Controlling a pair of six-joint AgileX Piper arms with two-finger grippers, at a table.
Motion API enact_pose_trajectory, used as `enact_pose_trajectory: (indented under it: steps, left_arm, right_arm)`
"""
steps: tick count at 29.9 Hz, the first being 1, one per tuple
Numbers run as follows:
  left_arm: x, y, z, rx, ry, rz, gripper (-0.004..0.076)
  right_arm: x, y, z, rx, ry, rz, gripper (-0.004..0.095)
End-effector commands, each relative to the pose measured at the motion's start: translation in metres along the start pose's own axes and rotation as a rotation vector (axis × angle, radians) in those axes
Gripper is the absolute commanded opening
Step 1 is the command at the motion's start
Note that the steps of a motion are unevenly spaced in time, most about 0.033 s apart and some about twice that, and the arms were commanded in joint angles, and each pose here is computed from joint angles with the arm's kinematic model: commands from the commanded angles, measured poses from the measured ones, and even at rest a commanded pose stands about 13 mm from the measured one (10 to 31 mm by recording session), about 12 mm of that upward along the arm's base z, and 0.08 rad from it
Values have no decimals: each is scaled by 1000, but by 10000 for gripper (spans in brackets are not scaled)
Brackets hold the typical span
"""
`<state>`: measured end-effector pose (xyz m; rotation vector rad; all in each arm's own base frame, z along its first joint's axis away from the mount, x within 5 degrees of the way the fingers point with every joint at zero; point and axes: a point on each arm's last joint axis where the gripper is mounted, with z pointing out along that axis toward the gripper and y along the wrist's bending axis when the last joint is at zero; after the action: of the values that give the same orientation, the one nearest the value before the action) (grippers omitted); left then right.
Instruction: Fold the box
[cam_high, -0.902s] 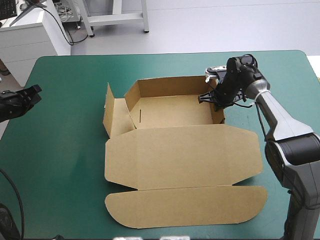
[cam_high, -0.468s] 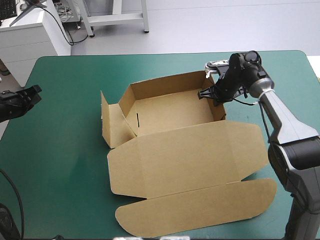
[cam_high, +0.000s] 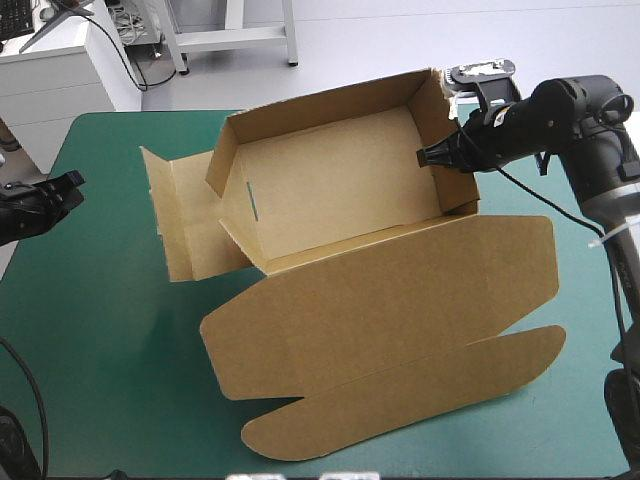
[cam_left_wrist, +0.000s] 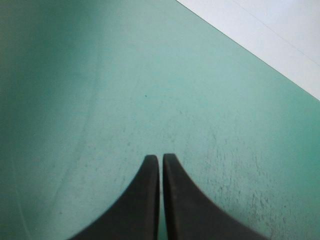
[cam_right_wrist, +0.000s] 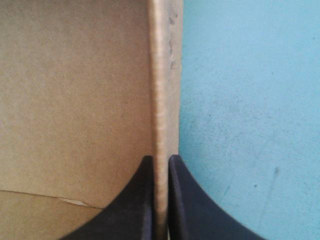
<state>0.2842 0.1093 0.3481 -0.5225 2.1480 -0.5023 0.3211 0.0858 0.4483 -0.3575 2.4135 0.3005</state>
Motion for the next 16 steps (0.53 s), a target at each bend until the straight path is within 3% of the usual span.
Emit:
enact_pose_trajectory:
  steps: [1, 5, 10, 12, 16]
  left_arm:
    - [-8, -12, -13, 41, -59, 32, 50]
    - [-5, -14, -13, 55, -31, 41, 209]
    - [-4, -14, -13, 60, -21, 41, 548]
    - [-4, -14, -13, 63, -15, 42, 594]
    - [-2, -16, -14, 77, 8, 43, 582]
  right_arm:
    - [-2, 14, -37, -94, -96, 0, -19]
    - [-3, 20, -36, -167, -99, 6, -19]
    - [-3, 21, -36, -178, -100, 10, -19]
    - [-3, 21, -36, -178, -100, 10, -19]
    - [-4, 22, -36, -191, -115, 15, -19]
